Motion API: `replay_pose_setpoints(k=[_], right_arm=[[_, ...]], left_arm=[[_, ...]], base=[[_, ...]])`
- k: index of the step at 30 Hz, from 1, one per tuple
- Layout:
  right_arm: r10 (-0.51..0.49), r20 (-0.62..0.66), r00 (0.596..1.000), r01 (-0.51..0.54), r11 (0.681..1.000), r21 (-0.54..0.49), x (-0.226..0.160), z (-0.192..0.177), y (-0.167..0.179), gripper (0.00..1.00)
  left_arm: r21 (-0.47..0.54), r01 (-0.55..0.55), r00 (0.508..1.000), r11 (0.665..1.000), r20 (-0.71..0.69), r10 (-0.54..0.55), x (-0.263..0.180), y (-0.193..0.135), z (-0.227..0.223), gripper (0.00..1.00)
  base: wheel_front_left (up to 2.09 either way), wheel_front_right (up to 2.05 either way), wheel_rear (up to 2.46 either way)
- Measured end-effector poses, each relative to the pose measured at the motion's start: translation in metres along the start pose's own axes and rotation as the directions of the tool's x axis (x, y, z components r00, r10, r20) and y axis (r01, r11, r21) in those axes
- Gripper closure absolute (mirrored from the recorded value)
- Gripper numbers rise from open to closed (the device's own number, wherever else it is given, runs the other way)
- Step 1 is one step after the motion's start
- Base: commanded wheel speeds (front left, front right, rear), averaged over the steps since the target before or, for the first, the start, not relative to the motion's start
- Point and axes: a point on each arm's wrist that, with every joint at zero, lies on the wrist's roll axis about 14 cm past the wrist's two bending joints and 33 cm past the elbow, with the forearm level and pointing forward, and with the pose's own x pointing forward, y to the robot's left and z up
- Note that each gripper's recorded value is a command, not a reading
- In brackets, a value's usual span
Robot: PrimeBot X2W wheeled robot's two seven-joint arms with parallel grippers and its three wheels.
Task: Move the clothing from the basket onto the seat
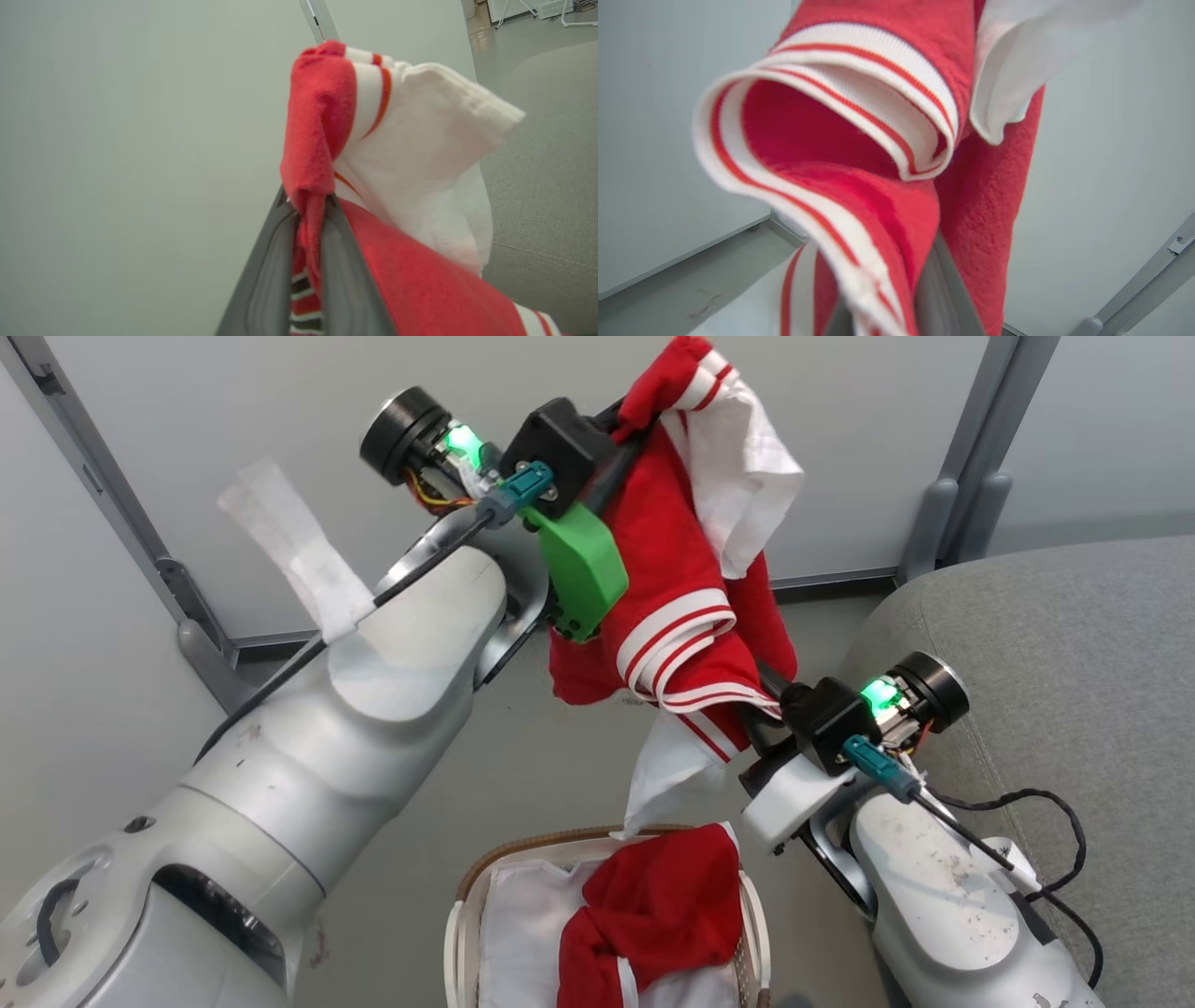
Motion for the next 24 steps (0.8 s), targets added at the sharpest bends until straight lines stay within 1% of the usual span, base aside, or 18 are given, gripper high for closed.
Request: replay_pose_setpoints(k=[1,3,4,5,6,9,13,15,19,24], right_arm=[[-0.011,0.008,1.000,0.010,1.000,0.009,0.000,0.002,-0.003,1.00],[-0.027,0.024,0.999,0.026,0.999,0.025,0.000,0.007,-0.008,1.00],[-0.030,0.029,0.999,0.029,0.999,0.026,0.000,0.008,-0.009,1.00],[-0.034,0.038,0.999,0.033,0.999,0.032,0.000,0.011,-0.010,1.00],[-0.040,0.046,0.998,0.039,0.999,0.038,0.000,0.013,-0.012,1.00],[-0.056,0.059,0.997,0.053,0.997,0.052,0.000,0.016,-0.016,1.00],[-0.066,0.065,0.996,0.062,0.997,0.053,0.000,0.018,-0.020,1.00],[-0.076,0.066,0.995,0.073,0.996,0.051,0.000,0.018,-0.024,1.00],[-0.101,0.066,0.993,0.098,0.994,0.049,-0.001,0.017,-0.032,1.00],[-0.127,0.069,0.989,0.125,0.991,0.036,-0.004,0.018,-0.042,1.00]], left_arm=[[-0.023,-0.012,1.000,1.000,-0.014,0.012,-0.002,0.002,-0.008,0.92],[-0.063,-0.032,0.999,0.998,-0.033,0.030,-0.007,0.003,-0.020,0.53],[-0.082,-0.042,0.998,0.996,-0.042,0.038,-0.010,0.004,-0.027,0.38],[-0.100,-0.054,0.997,0.993,-0.051,0.050,-0.012,0.004,-0.033,0.11],[-0.123,-0.066,0.997,0.990,-0.059,0.059,-0.015,0.004,-0.039,0.00],[-0.231,-0.116,0.990,0.966,-0.103,0.094,-0.027,-0.003,-0.066,0.00],[-0.323,-0.168,0.982,0.931,-0.134,0.131,-0.041,-0.013,-0.089,0.00],[-0.372,-0.198,0.977,0.907,-0.145,0.154,-0.049,-0.017,-0.099,0.00],[-0.445,-0.241,0.967,0.862,-0.181,0.177,-0.069,-0.032,-0.120,0.00],[-0.488,-0.278,0.954,0.827,-0.238,0.180,-0.092,-0.051,-0.145,0.00]], base=[[0.00,0.00,0.00],[0.00,0.00,0.00],[0.00,0.00,0.00],[0.00,0.00,0.00],[0.00,0.00,0.00],[0.00,0.00,0.00],[0.00,0.00,0.00],[0.00,0.00,0.00],[0.00,0.00,0.00],[0.00,0.00,0.00]])
